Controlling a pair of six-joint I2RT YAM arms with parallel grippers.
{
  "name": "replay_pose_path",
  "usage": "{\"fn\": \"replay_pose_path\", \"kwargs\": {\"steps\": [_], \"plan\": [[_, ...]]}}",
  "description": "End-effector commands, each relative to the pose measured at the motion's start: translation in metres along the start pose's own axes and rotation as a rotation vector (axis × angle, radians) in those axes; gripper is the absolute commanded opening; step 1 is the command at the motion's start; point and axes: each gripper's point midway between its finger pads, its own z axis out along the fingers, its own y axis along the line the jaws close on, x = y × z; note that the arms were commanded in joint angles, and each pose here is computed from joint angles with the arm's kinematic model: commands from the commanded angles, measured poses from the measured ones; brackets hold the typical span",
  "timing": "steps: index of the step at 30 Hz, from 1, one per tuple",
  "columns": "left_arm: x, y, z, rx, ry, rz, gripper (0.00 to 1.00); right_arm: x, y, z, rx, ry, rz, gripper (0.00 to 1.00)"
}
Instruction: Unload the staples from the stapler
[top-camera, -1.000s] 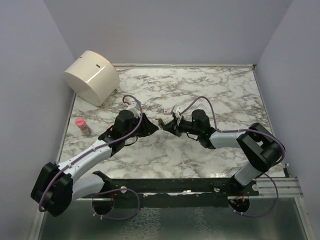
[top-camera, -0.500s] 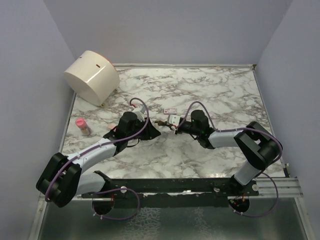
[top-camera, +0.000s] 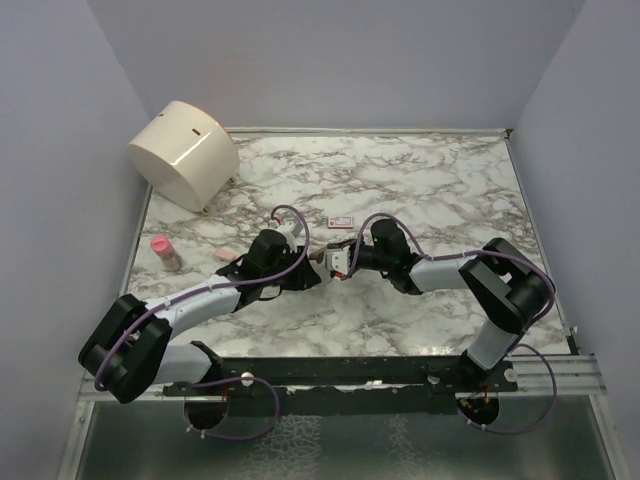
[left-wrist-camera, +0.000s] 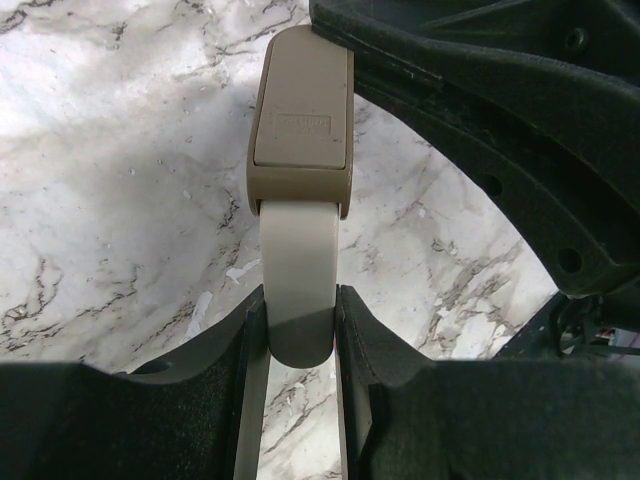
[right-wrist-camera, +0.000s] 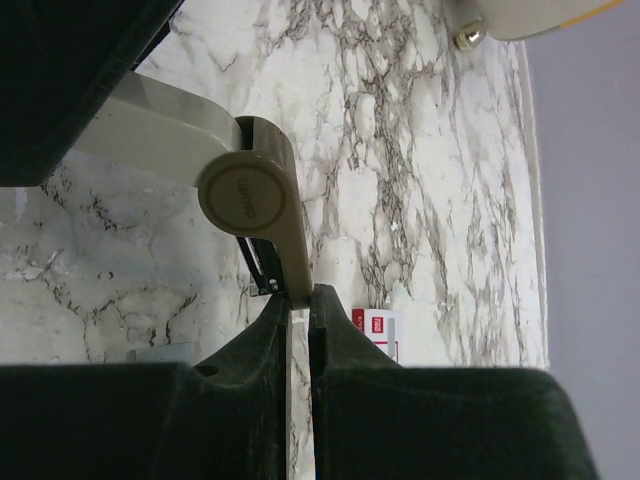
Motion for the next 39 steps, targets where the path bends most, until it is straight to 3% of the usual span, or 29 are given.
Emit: {"fn": "replay_pose_path", "kwargs": {"steps": [1,13,22,26,34,39], "plan": [[0.033,0.025,0.006,-0.098,0.096,0.008,0.00,-0.009,-0.014,0.006,0.054,-0.024,-0.115,0.01],[-0.016,-0.007,-0.016,-0.097,-0.020,-0.010,0.00,-0.030,0.000,0.000,-0.049,-0.069,-0.005,0.01],[-0.050,-0.026,-0.029,-0.134,-0.068,-0.059,0.00,-0.066,0.035,-0.011,-0.256,-0.162,0.360,0.01],[-0.059,-0.020,-0.027,-0.185,-0.093,-0.048,0.00,-0.077,0.049,-0.015,-0.284,-0.194,0.586,0.23],[-0.062,-0.014,-0.019,-0.235,-0.056,-0.030,0.00,-0.071,0.034,-0.021,-0.105,-0.160,0.782,0.27],[-0.063,-0.015,-0.018,-0.231,-0.048,-0.020,0.00,-0.057,0.019,-0.034,0.044,-0.085,0.867,0.55]]}}
